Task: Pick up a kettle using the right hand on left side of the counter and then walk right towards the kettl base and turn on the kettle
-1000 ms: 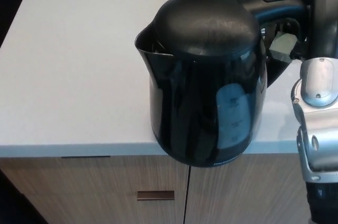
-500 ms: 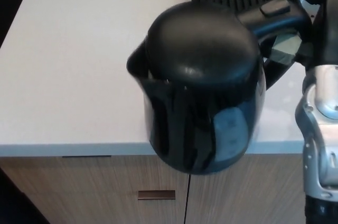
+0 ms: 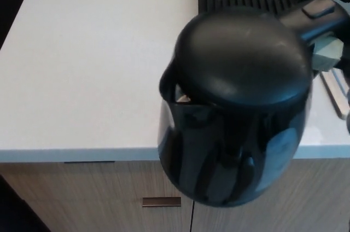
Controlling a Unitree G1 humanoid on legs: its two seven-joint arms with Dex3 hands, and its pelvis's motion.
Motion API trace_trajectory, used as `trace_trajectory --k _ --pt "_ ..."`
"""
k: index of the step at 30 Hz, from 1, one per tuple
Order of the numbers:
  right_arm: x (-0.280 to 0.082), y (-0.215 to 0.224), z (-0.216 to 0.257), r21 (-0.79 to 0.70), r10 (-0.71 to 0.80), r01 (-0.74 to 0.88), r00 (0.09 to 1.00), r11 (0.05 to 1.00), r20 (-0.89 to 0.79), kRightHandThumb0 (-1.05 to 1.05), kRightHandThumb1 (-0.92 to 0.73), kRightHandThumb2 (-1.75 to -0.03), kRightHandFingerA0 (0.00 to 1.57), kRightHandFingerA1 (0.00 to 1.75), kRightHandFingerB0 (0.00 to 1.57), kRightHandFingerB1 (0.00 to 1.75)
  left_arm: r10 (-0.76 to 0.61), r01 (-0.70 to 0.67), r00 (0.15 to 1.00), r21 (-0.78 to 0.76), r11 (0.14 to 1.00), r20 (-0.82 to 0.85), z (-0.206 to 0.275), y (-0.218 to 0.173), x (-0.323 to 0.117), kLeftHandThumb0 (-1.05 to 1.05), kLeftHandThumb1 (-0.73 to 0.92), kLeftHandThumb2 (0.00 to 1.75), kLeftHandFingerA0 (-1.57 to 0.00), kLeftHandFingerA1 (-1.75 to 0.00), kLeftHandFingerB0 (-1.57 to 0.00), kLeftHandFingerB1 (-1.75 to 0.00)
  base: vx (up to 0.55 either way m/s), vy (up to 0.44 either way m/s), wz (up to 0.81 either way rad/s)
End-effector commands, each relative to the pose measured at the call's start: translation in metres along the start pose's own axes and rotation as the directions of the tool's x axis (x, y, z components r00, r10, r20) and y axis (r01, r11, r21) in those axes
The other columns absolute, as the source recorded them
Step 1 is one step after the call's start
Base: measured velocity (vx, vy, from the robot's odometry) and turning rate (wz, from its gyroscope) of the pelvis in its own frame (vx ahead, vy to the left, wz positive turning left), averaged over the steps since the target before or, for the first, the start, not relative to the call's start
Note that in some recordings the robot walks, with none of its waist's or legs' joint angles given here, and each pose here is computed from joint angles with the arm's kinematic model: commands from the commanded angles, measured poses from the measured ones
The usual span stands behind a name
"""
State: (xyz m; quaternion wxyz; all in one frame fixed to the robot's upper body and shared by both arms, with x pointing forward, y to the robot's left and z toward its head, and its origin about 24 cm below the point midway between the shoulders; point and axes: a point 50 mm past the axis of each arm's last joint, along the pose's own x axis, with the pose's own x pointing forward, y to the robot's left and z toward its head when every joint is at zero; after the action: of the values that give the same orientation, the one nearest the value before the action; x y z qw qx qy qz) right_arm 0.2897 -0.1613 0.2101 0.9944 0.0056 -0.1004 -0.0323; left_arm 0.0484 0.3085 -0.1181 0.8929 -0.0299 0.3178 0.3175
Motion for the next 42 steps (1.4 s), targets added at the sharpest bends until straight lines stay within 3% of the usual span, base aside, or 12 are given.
trace_trajectory --k 1,3,5,10,16,25,37,41,42 --pt "-0.001 -0.001 0.0 0.059 0.046 -0.042 0.997 0.997 -0.06 -0.15 -0.46 -1.37 1.0 1.75 0.76 1.63 0.016 -0.017 0.997 0.005 1.0 0.073 0.007 0.009 -0.002 0.12 0.64 0.98 -0.9 -0.88 -0.84 -0.83 0.0 0.0 0.0" --pt "0.001 -0.001 0.001 0.072 0.05 -0.045 0.997 0.996 -0.065 -0.15 -0.49 -1.32 1.0 1.75 0.76 1.64 0.024 -0.026 0.997 0.028 0.999 0.072 0.007 0.009 -0.002 0.1 0.66 0.94 -0.9 -0.83 -0.85 -0.81 0.0 0.0 0.0" --pt "0.0 0.001 0.003 0.112 0.038 -0.029 0.996 0.993 -0.08 -0.16 -0.48 -1.28 1.01 1.75 0.81 1.59 0.029 -0.029 0.998 0.0 1.0 0.064 0.005 0.011 -0.003 0.14 0.61 1.04 -0.9 -0.88 -0.85 -0.84 0.0 0.0 0.0" --pt "-0.001 0.001 0.003 0.123 0.035 -0.024 0.995 0.992 -0.091 -0.16 -0.48 -1.28 1.01 1.75 0.81 1.59 0.029 -0.029 0.998 0.0 1.0 0.063 0.005 0.012 -0.003 0.14 0.61 1.04 -0.9 -0.88 -0.85 -0.84 0.0 0.0 0.0" --pt "-0.021 0.009 0.014 0.199 0.11 -0.084 0.986 0.976 -0.124 -0.19 -0.43 -1.4 1.03 1.75 0.74 1.63 0.033 -0.034 0.997 0.02 0.999 0.069 0.005 0.019 -0.006 0.09 0.66 0.96 -0.93 -0.87 -0.9 -0.84 0.0 0.0 0.0" --pt "-0.03 0.008 0.034 0.298 0.169 -0.133 0.981 0.945 -0.098 -0.2 -0.5 -1.33 1.01 1.75 0.68 1.65 0.026 -0.028 0.997 0.031 0.999 0.069 0.006 0.013 -0.004 0.12 0.63 0.98 -0.9 -0.86 -0.85 -0.82 0.0 0.0 0.0" --pt "-0.035 0.002 0.049 0.313 0.207 -0.174 0.975 0.934 -0.076 -0.2 -0.48 -1.38 1.03 1.75 0.72 1.62 0.026 -0.028 0.997 0.025 0.999 0.072 0.01 0.01 0.0 0.11 0.63 1.01 -0.89 -0.87 -0.85 -0.82 -0.01 0.009 0.01" --pt "-0.039 -0.002 0.052 0.257 0.217 -0.19 0.973 0.948 -0.079 -0.2 -0.47 -1.38 1.02 1.75 0.74 1.61 0.023 -0.026 0.995 0.027 0.999 0.102 0.017 0.01 0.002 0.14 0.58 1.07 -0.89 -0.9 -0.87 -0.86 -0.04 0.171 -0.12" --pt "-0.04 -0.005 0.048 0.209 0.21 -0.186 0.972 0.96 -0.102 -0.17 -0.48 -1.35 1.02 1.75 0.72 1.62 0.016 -0.019 0.993 0.021 1.0 0.115 0.018 0.01 0.002 0.14 0.58 0.94 -0.93 -0.88 -0.92 -0.85 -0.01 0.235 -0.17"
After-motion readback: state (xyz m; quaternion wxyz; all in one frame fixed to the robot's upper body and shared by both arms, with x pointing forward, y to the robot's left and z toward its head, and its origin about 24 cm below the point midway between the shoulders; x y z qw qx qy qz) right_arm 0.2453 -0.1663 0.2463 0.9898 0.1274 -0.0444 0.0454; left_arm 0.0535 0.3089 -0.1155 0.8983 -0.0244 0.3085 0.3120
